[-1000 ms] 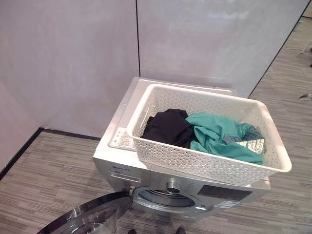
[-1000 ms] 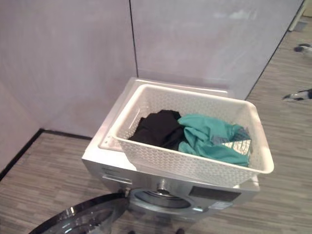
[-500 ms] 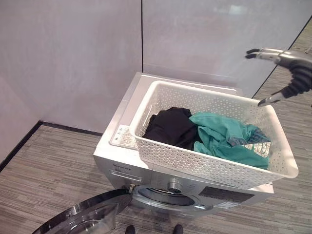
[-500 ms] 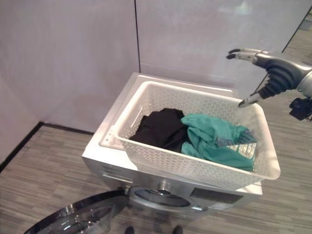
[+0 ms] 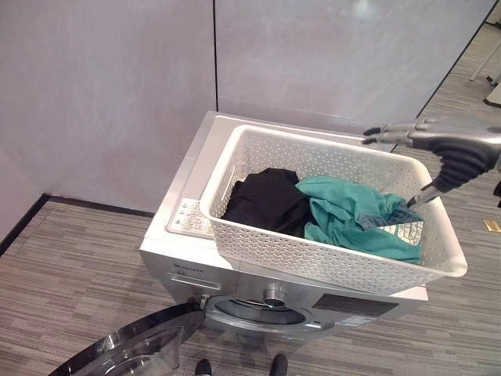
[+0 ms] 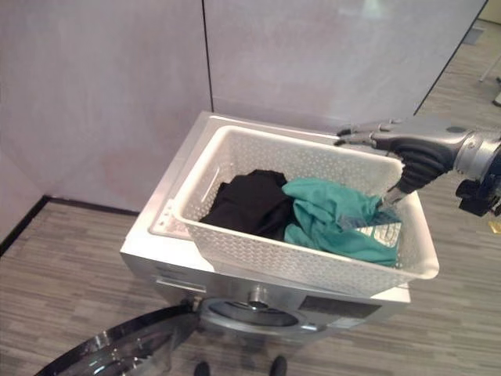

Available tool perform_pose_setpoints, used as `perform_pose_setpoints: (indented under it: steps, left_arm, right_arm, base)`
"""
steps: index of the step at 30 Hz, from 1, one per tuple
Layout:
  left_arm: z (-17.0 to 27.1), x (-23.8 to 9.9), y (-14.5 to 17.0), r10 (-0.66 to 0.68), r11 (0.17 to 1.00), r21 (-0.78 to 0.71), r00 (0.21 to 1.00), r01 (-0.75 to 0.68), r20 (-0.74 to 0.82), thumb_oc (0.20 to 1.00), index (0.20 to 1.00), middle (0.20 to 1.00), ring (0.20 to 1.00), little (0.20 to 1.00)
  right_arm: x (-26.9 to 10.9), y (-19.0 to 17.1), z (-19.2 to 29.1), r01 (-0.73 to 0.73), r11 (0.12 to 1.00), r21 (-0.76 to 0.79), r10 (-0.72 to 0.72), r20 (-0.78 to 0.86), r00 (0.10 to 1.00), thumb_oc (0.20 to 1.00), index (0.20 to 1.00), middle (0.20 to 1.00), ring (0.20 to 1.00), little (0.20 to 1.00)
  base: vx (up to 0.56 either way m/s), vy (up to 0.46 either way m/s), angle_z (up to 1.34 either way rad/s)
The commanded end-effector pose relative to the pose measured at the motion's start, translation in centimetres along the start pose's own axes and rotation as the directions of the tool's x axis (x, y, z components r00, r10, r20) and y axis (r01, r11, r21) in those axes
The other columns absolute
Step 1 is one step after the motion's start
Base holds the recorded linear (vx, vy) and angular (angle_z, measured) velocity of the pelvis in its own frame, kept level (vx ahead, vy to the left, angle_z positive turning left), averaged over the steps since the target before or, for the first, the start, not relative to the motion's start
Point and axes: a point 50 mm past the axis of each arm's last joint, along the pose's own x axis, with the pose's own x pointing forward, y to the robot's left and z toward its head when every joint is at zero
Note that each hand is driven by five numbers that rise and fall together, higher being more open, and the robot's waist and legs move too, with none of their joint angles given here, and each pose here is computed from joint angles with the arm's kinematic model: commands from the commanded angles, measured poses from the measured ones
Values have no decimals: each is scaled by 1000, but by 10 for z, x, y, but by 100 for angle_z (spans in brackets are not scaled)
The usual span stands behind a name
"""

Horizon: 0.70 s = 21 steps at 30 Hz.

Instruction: Grab the laundry basket,head to the washer,open it,put in the laundry and shut it.

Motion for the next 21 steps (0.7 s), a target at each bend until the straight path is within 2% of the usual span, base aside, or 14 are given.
perform_pose_setpoints:
  steps: [1,2,7,16,21]
  left_arm:
    - [18,3,11,57,998,20,998,-57,33,1000,1000,1000,1000,1000]
    - [21,3,11,62,998,22,997,-63,40,1000,1000,1000,1000,1000]
    - [31,4,11,59,996,59,996,-63,69,1000,1000,1000,1000,1000]
    - [42,4,18,84,994,59,991,-90,103,1000,1000,1000,1000,1000]
    - [49,4,24,99,992,66,988,-107,118,1000,1000,1000,1000,1000]
  right_arm:
    - [-1,-5,-2,12,997,-78,-14,-28,1000,1000,1000,1000,1000,1000]
    - [-1,-4,0,-4,994,-112,1,-24,1000,1000,1000,1000,1000,1000]
    - [6,15,13,-83,993,-87,87,50,995,1000,1000,1000,1000,1000]
    - [14,31,15,-141,987,-74,147,74,986,1000,1000,1000,1000,1000]
    - [20,48,17,-232,968,-94,240,81,967,1000,1000,1000,1000,1000]
  base:
    - [-14,-2,-3]
    - [-29,6,-6]
    - [-20,9,-17]
    - [0,0,0]
    - [0,0,0]
